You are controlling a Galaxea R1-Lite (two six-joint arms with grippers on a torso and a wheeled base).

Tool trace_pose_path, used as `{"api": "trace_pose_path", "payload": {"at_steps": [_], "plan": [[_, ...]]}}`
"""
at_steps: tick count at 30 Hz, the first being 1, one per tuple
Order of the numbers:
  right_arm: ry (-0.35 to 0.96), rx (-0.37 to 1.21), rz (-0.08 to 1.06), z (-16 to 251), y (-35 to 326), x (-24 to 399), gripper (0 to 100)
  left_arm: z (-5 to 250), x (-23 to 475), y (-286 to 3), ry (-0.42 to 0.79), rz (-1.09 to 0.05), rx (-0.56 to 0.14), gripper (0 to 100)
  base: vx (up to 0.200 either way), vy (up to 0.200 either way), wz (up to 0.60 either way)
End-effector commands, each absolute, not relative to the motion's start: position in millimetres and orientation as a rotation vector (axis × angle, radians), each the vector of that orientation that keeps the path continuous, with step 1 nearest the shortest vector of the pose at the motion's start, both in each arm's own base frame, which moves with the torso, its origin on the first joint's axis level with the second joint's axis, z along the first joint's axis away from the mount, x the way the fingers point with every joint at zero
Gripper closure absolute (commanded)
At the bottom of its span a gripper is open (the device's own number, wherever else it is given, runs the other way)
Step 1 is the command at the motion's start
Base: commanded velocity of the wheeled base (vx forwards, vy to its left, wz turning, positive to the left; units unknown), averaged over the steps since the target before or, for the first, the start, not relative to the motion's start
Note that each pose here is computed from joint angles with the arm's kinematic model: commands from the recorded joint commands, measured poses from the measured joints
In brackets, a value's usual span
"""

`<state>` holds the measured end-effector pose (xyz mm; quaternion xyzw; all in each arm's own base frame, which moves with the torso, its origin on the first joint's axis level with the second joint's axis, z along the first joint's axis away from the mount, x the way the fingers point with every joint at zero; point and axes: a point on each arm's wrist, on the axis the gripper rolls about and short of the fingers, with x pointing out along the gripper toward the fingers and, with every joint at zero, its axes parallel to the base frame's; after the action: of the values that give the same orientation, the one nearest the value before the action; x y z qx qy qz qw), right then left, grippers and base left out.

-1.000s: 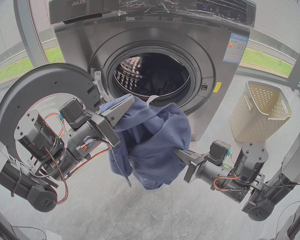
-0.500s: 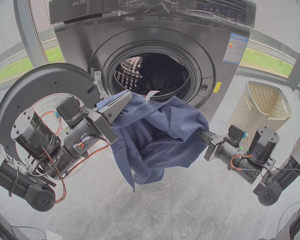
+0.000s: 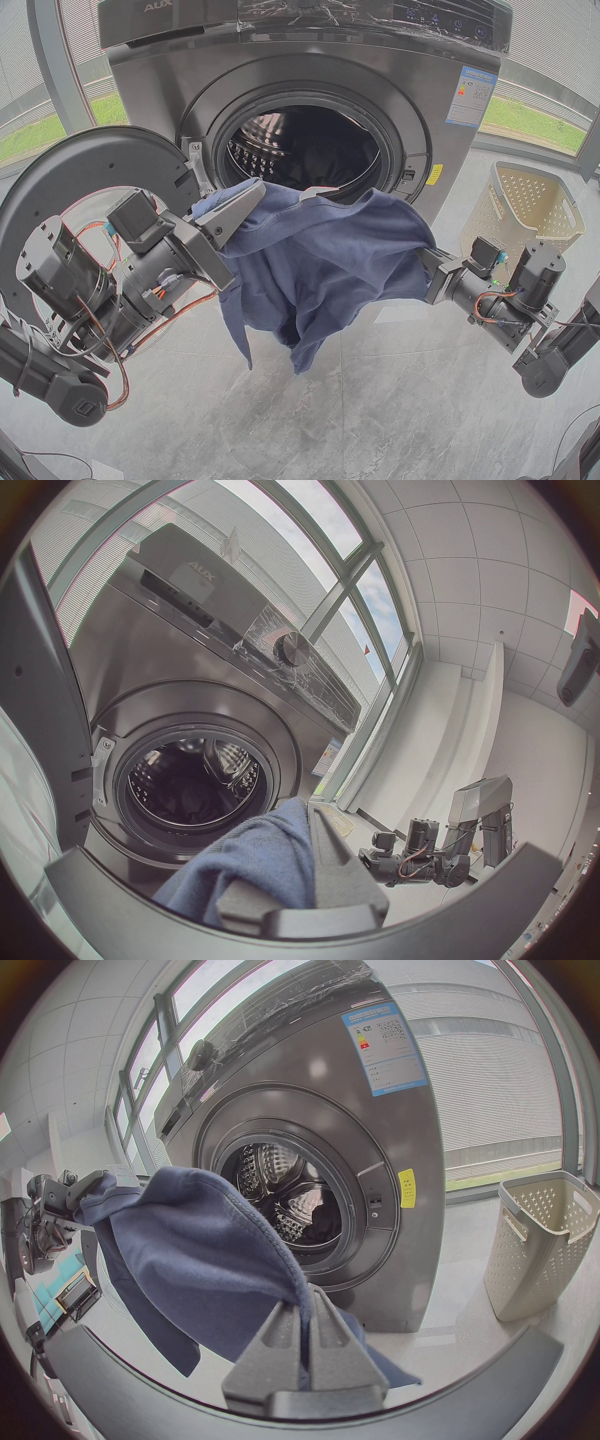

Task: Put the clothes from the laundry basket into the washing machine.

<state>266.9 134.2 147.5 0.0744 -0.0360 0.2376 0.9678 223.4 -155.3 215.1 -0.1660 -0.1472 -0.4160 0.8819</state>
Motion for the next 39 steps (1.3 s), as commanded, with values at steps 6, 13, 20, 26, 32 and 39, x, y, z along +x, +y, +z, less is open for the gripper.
{"api": "trace_pose_path", "payload": {"at_steps": [6,13,20,26,32,39], "plan": [[0.017,0.119,0.566,128,142,245,0,215,222,-157,-0.306,-0.874,-0.343,100,0.0,0.0,0.0],[0.13,0.09,0.636,105,151,224,0,216,221,-157,-0.313,-0.876,-0.342,100,0.0,0.0,0.0],[0.107,0.103,0.67,104,165,232,0,219,217,-154,-0.324,-0.884,-0.336,100,0.0,0.0,0.0],[0.02,0.133,0.703,108,188,251,0,216,214,-152,-0.317,-0.889,-0.316,100,0.0,0.0,0.0],[-0.022,0.146,0.729,107,213,271,0,215,213,-152,-0.314,-0.888,-0.311,100,0.0,0.0,0.0],[-0.056,0.153,0.748,109,230,298,0,216,212,-151,-0.318,-0.89,-0.314,100,0.0,0.0,0.0]]}}
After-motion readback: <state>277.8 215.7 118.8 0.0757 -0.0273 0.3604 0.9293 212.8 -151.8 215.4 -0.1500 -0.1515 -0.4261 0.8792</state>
